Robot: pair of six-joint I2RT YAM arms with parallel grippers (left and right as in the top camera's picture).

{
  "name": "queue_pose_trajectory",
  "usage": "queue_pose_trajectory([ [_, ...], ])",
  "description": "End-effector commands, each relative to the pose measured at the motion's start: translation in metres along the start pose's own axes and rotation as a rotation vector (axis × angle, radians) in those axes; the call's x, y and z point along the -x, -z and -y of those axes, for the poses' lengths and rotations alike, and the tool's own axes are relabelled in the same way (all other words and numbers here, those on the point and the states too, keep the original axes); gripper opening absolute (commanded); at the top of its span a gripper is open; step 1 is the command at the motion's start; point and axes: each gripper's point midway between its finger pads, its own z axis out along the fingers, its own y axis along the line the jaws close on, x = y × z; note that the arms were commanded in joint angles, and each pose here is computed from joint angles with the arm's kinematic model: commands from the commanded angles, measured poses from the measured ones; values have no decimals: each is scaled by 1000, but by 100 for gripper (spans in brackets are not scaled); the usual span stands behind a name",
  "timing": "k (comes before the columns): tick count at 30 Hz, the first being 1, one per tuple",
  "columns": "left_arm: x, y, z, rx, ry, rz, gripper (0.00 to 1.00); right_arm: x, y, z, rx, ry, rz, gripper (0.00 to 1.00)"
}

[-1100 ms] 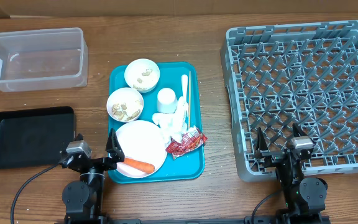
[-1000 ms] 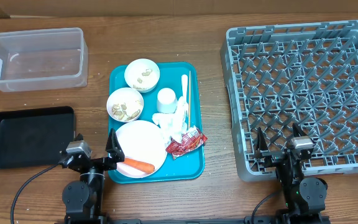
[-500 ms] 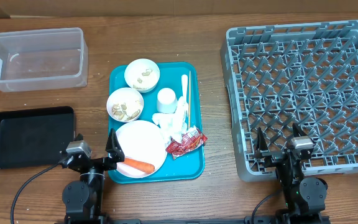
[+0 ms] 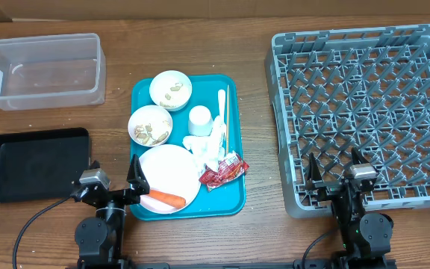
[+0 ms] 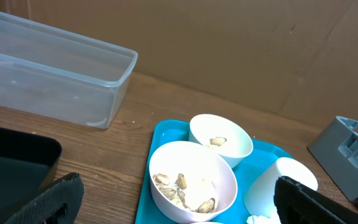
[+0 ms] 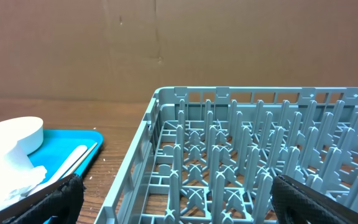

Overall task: Sort waste into correct bins and load items into the dishwasher rack
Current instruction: 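Move the left gripper toward the white bowl of peanut shells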

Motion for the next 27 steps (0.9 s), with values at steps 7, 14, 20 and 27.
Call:
queue_pose_trajectory([
  [7, 1, 0, -3, 16, -11, 10, 100, -2, 0, -1, 5, 1, 3, 100],
  [14, 1, 0, -3, 16, -11, 10, 100, -2, 0, -1, 5, 1, 3, 100],
  [20, 4, 0, 0, -2, 20, 21, 100, -2, 0, -1, 5, 1, 3, 100],
  [27, -4, 8, 51, -286, 385, -96, 100, -2, 0, -1, 5, 1, 3, 100],
])
